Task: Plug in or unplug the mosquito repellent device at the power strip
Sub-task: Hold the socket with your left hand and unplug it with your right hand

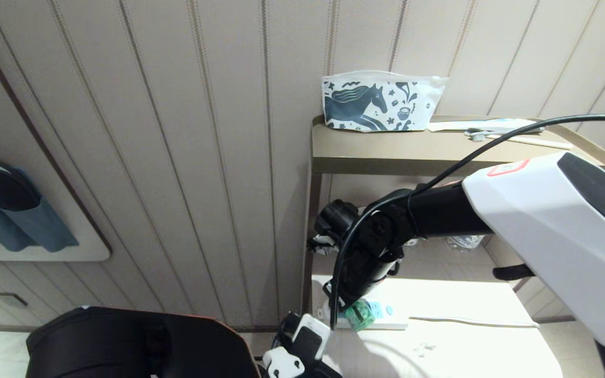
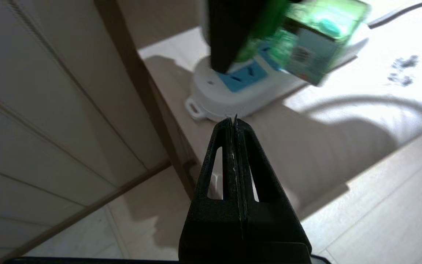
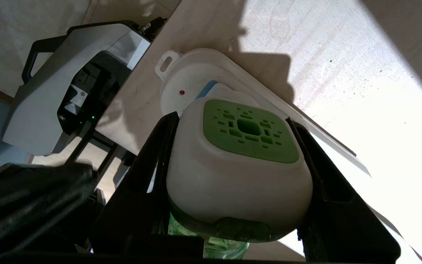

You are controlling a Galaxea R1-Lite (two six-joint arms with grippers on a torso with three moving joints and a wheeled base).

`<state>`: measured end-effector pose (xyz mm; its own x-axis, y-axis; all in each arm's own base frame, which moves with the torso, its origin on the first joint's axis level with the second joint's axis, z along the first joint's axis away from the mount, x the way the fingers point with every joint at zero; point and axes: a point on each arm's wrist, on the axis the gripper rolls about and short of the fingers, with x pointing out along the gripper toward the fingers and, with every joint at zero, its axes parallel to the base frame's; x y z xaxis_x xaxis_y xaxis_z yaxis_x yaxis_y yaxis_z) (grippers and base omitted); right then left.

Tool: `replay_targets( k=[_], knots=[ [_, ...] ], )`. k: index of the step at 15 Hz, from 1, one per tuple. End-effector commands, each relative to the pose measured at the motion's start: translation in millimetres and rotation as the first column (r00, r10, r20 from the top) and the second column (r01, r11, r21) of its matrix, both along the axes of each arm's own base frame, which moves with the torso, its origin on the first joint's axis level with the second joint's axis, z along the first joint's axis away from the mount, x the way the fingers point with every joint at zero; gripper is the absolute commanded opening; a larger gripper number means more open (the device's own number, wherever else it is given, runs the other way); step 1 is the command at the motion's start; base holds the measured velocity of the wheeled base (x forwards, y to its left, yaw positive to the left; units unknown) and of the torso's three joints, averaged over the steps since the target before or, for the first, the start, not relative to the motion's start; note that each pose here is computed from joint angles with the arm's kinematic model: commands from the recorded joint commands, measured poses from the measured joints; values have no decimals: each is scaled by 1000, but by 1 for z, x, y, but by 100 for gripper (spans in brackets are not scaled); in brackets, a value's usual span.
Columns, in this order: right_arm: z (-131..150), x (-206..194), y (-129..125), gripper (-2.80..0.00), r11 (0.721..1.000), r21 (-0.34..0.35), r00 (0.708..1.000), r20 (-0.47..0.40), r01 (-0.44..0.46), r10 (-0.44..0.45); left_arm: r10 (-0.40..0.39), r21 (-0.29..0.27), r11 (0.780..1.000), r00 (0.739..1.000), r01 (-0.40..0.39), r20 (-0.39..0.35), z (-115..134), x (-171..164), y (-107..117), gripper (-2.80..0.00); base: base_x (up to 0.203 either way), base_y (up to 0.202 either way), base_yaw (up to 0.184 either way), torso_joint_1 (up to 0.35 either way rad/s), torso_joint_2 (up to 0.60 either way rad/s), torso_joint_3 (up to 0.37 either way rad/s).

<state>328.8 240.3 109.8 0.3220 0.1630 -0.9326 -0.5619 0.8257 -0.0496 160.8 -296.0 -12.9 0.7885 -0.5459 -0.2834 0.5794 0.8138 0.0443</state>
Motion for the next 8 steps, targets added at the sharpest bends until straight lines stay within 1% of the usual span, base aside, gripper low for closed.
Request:
replay_targets(
  k=[1, 4, 5, 8],
  knots=[
    [1, 0, -1, -280, 1000, 0, 1000, 1, 1, -1, 25, -42, 999, 999, -24, 22, 4, 10, 3, -280, 0, 0, 0, 0, 0, 0],
    [4, -1, -1, -280, 1000, 4, 1000, 5, 2, -2, 22, -44, 999, 999, -20, 26, -1, 13, -4, -280, 0, 0, 0, 0, 0, 0],
    [4, 0, -1, -280, 1000, 5, 1000, 7, 1, -1, 21, -43, 999, 999, -19, 37, -5, 16, -10, -280, 0, 0, 0, 0, 0, 0],
    [4, 0, -1, -280, 1000, 6, 1000, 8, 3, -3, 14, -21, 1000, 999, -13, 52, -19, 24, -25, -280, 0, 0, 0, 0, 0, 0]
  ],
)
